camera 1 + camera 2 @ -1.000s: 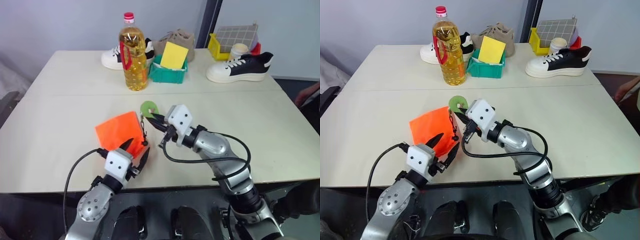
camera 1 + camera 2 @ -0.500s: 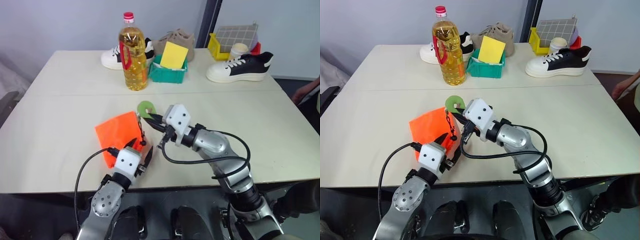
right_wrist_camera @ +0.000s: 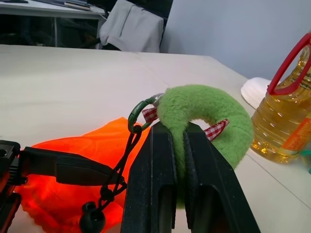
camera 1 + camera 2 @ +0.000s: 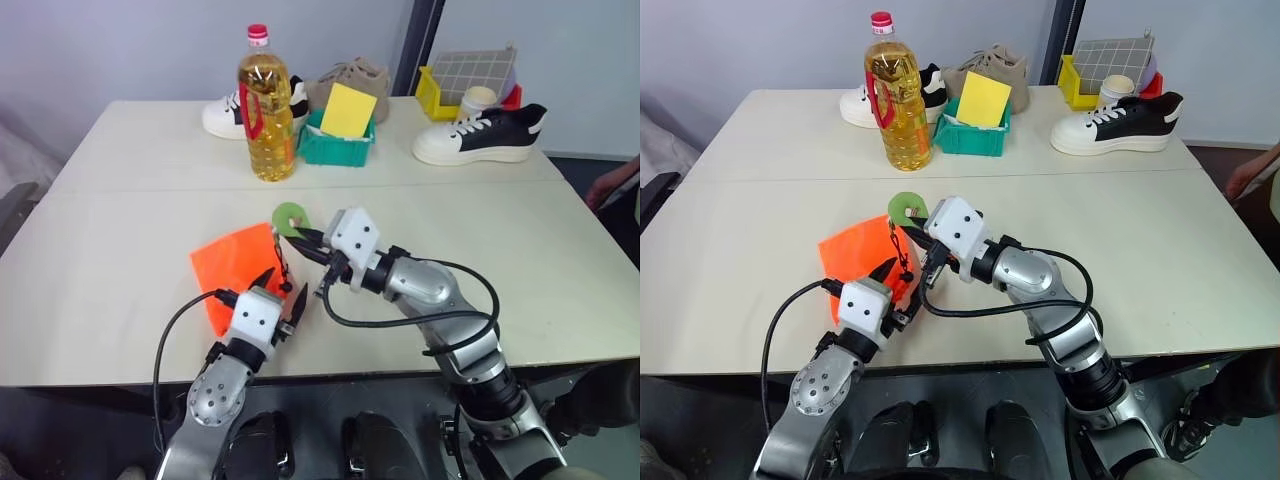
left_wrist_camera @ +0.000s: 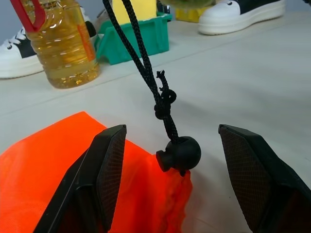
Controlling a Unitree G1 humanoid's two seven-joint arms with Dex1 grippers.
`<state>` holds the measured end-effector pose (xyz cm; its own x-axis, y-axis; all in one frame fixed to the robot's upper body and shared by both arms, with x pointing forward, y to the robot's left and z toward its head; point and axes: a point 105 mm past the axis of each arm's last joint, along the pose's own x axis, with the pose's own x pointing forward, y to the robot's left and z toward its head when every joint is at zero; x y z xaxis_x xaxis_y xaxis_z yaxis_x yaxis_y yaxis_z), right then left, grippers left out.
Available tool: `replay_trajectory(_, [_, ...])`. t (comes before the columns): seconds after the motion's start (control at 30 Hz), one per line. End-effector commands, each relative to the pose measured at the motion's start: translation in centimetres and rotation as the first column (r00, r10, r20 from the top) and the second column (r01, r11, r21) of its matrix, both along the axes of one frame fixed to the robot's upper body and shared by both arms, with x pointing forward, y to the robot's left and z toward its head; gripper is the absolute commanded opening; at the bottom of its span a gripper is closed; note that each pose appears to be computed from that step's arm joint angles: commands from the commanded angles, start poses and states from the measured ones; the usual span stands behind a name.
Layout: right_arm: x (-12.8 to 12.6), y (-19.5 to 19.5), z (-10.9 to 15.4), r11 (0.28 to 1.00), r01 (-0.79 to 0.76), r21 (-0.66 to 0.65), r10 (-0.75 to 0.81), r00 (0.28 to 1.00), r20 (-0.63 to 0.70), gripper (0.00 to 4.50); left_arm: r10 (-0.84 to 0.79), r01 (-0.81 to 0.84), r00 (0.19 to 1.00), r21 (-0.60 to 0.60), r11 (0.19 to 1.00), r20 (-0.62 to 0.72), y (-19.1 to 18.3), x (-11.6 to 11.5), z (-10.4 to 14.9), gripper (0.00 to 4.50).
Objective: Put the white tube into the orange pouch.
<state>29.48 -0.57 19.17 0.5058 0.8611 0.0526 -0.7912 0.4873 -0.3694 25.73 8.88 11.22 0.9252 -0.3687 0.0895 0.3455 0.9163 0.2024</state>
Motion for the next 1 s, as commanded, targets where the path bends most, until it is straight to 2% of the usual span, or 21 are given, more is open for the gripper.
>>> replay_trajectory(0.03, [-0.50, 0.31, 1.20, 1.000, -0.028, 0.014, 0.027, 0.998, 0.051, 0.09, 0.002, -0.001, 0.999, -0.020, 1.000, 0.035, -0.03, 0.13, 0.91, 3.24])
replay_trajectory(0.57, [-0.33, 0.12, 1.12, 1.000, -0.020, 0.009, 0.020, 0.998, 0.052, 0.09, 0.008, -0.008, 1.000, 0.000, 1.000, 0.016, -0.07, 0.72, 0.46, 3.24])
replay_trajectory(0.67, [-0.29, 0.08, 1.11, 1.000, -0.019, 0.007, 0.019, 0.998, 0.052, 0.00, 0.005, -0.005, 1.000, 0.001, 1.000, 0.013, -0.14, 0.79, 0.41, 2.47])
replay_trajectory(0.8, [-0.27, 0.01, 1.10, 1.000, -0.017, 0.005, 0.017, 0.999, 0.052, 0.00, 0.000, 0.000, 1.000, -0.001, 1.000, 0.013, -0.23, 0.85, 0.42, 0.43])
replay_trajectory(0.83, [-0.27, 0.01, 1.08, 1.000, -0.017, 0.005, 0.016, 0.999, 0.051, 0.00, 0.000, 0.000, 1.000, -0.001, 1.000, 0.013, -0.23, 0.86, 0.42, 0.26])
replay_trajectory(1.0, [-0.28, -0.06, 1.01, 1.000, -0.014, 0.003, 0.014, 0.999, 0.049, 0.00, 0.003, -0.003, 1.000, -0.003, 1.000, 0.012, -0.21, 0.97, 0.41, 0.27])
